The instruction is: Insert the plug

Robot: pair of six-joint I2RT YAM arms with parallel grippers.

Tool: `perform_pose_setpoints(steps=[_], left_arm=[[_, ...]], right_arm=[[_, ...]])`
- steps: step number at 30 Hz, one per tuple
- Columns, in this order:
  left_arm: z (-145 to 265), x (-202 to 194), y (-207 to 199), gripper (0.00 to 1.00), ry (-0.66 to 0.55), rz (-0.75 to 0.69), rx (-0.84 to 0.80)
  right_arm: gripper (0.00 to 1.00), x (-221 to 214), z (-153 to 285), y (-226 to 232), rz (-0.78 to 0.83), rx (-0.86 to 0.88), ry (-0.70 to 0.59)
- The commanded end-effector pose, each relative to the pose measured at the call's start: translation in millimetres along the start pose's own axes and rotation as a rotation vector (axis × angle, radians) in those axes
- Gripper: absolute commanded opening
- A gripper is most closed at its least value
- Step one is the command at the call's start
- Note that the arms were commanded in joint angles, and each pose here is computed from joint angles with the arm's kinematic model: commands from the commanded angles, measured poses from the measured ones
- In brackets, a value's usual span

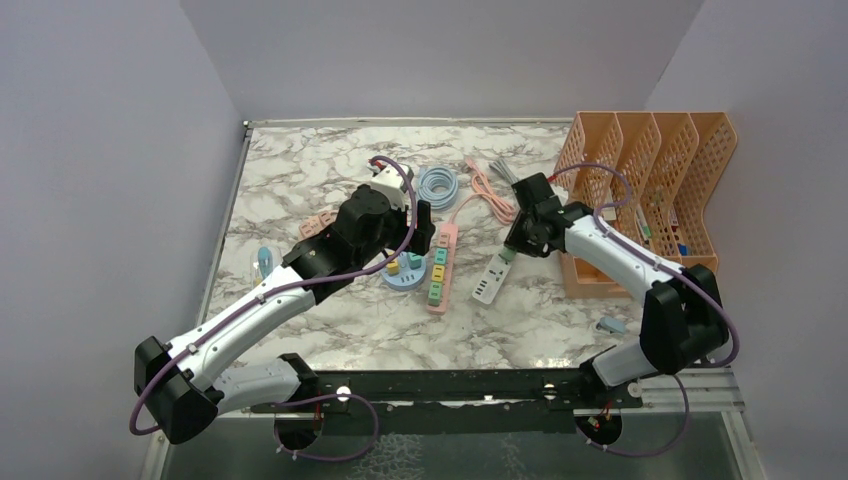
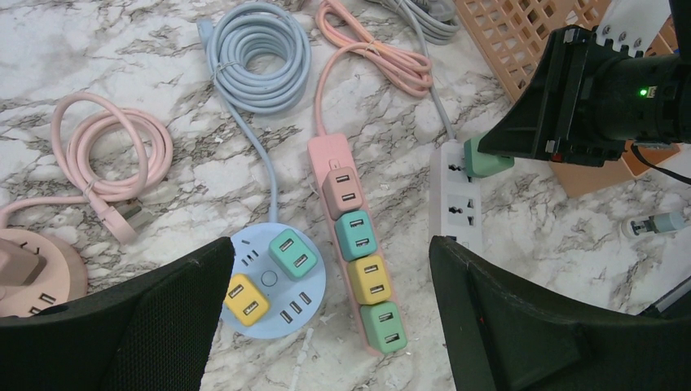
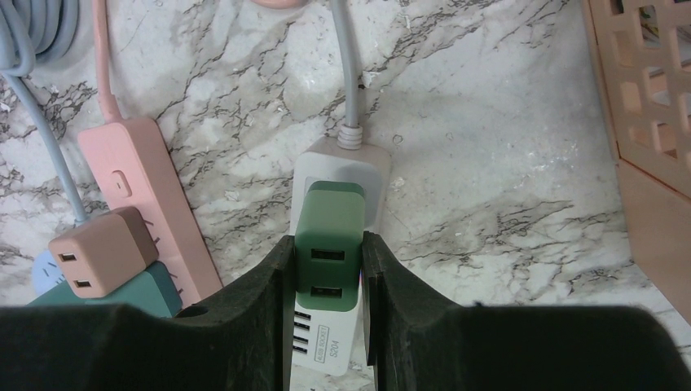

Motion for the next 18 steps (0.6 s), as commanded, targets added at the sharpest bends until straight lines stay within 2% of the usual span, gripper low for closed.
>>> perform_pose_setpoints(steps=[1, 12, 18], left_arm=[[-0.4, 7.0, 1.3, 0.91, -0.036, -0.001, 0.010], [-1.9, 6.6, 1.6, 0.91, -0.032, -0.002, 0.018], [-2.0, 5.6, 2.1, 0.91, -0.028, -0.006, 0.022]], right_arm=[[0.01, -7.3, -5.5, -5.2, 0.043, -0.113, 0.035], [0.01, 0.3, 5.5, -3.5, 0.061, -0.148, 0.001], [0.01, 7.3, 18.2, 9.5, 0.053, -0.036, -0.013]])
Point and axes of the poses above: each gripper's point midway between its finger pads, its own z axis back along the fingers, its own y axis along the line the jaws close on, x = y × z, the point moved 10 cm from there along z, back along the fingers, and after that the axes turned 13 degrees about -z, right-handed, at the moved point
